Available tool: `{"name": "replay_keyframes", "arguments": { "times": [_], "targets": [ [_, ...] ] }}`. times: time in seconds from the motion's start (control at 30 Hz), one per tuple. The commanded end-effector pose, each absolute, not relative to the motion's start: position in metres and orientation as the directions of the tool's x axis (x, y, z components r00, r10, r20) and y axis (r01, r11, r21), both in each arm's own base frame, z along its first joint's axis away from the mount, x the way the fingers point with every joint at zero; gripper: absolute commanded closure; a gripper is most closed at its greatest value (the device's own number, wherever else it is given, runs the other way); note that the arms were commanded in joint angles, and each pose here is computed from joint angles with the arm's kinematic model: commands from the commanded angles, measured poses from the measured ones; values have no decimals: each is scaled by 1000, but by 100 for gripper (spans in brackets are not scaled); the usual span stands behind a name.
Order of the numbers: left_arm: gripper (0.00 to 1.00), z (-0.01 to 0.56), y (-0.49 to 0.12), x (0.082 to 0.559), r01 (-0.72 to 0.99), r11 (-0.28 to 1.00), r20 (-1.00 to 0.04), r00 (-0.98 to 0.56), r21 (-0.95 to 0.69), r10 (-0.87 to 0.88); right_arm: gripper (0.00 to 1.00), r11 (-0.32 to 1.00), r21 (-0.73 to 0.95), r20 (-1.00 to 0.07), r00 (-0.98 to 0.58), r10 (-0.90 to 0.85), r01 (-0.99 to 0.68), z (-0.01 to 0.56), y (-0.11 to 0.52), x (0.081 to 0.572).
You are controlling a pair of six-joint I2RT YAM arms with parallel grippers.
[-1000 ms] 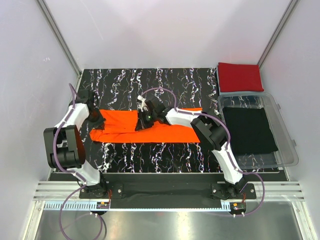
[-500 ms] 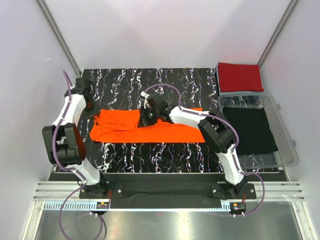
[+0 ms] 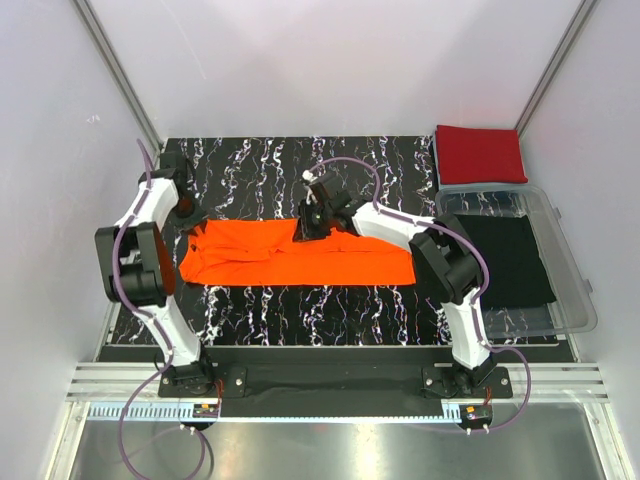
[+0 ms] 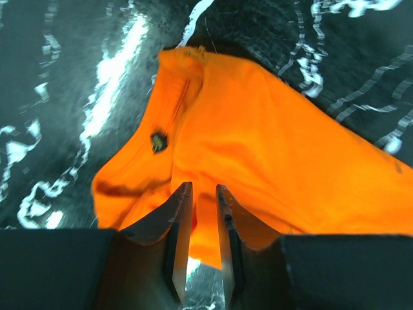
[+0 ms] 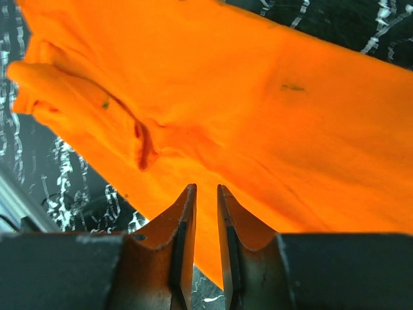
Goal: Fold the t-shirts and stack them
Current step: Fold the tshirt
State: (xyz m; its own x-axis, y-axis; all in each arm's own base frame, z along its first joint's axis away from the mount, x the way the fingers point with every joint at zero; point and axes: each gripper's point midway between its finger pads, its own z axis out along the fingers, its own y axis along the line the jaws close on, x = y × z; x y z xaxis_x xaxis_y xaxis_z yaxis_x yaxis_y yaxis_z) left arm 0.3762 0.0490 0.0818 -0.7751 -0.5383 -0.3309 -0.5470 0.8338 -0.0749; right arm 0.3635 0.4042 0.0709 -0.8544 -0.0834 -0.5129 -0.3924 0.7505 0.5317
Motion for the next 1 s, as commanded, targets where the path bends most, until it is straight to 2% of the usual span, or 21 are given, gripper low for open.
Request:
{"name": "replay_keyframes", "arguments": {
  "times": [0.0,0.23,0.37,0.57,0.8,0.97],
  "targets": [
    [74,76,57,398,-546,835,-352,-769,-73,-534,75,798,493,-531,-846,-40,-347,69,397,379],
    [74,67,92,424,-630,777,-393,-712,-10,-582,77,909,367,-509,-861,19,-197,28,335,394],
    [74,39,104,423,-657,754,-352,-712,30,-607,77,939,323,-487,-871,59,-117,12,305,396],
    [74,9,107,431,-628,776,-311,-751,65,-582,78,974,225,-521,-848,98,-25,10,273,405],
    [74,12,106,453,-616,787,-327,-748,20,-577,76,963,254,-571,-818,75,-89,42,278,415],
    [73,54,108,467,-610,792,-405,-717,-27,-567,73,943,297,-604,-795,64,-150,75,290,420]
  ]
}}
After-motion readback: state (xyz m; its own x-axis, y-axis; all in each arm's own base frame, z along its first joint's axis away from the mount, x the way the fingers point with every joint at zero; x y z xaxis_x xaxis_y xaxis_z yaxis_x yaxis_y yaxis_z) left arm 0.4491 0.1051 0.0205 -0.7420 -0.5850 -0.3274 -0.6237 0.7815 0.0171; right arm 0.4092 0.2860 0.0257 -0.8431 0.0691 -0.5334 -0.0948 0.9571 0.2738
